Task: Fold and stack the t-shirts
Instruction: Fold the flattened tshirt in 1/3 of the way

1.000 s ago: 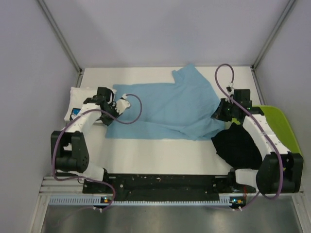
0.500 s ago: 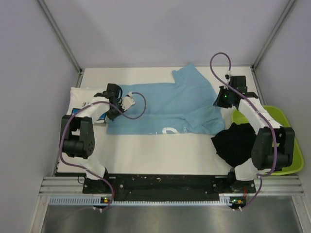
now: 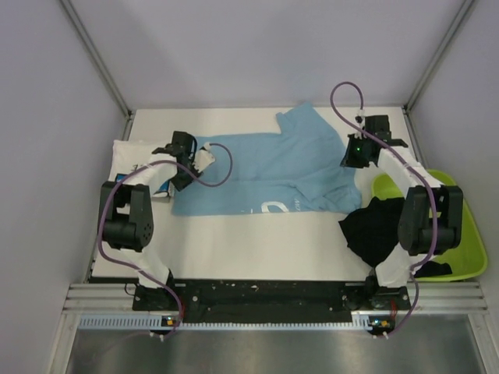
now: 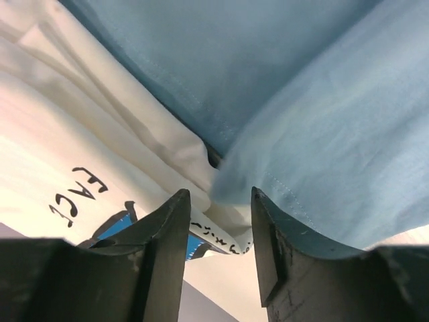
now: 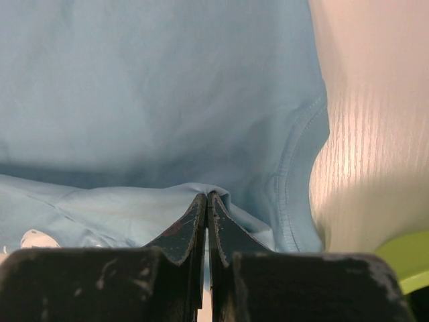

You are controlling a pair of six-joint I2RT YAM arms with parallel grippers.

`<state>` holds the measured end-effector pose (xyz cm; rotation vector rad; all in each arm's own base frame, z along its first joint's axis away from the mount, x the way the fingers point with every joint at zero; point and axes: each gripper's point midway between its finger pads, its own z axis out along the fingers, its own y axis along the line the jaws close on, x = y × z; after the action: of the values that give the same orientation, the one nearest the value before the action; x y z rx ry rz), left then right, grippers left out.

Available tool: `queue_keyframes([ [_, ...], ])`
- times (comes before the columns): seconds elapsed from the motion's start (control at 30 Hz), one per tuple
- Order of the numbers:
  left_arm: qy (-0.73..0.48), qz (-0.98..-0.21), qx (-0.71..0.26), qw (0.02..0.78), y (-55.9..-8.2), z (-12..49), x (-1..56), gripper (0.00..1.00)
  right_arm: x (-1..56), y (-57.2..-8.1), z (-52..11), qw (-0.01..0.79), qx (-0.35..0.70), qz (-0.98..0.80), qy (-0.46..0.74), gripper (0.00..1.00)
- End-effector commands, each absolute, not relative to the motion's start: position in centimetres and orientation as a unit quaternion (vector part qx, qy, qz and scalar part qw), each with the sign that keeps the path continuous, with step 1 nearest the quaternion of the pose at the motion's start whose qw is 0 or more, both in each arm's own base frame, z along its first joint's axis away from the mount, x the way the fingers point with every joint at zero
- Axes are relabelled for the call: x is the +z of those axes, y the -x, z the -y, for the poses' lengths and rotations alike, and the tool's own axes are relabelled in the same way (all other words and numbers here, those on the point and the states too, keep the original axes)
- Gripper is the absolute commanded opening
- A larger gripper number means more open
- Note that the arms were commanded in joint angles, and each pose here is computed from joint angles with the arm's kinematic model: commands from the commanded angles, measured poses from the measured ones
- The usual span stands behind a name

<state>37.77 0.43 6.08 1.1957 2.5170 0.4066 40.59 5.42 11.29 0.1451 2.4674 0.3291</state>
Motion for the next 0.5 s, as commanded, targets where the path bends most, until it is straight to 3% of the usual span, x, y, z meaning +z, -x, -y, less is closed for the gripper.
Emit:
queue_keyframes([
  [0.0,-0.393,-0.873,0.126,0.259,-40.6,1.4,11.0,0.47,13.5,-44.2,-5.9,0.356,0.140,-0.923,-0.031,0.00],
  [0.13,-0.440,-0.854,0.030,0.277,-38.3,5.5,12.6,0.47,13.1,-46.4,-6.4,0.352,0.141,-0.925,-0.023,0.00],
  [0.3,-0.514,-0.831,-0.009,0.215,-32.9,6.6,8.9,0.48,11.2,-48.7,-5.8,0.337,0.121,-0.933,-0.028,0.00],
  [0.47,-0.509,-0.844,0.029,0.164,-31.4,4.5,5.0,0.49,8.2,-50.8,-4.8,0.311,0.087,-0.946,-0.020,0.43],
])
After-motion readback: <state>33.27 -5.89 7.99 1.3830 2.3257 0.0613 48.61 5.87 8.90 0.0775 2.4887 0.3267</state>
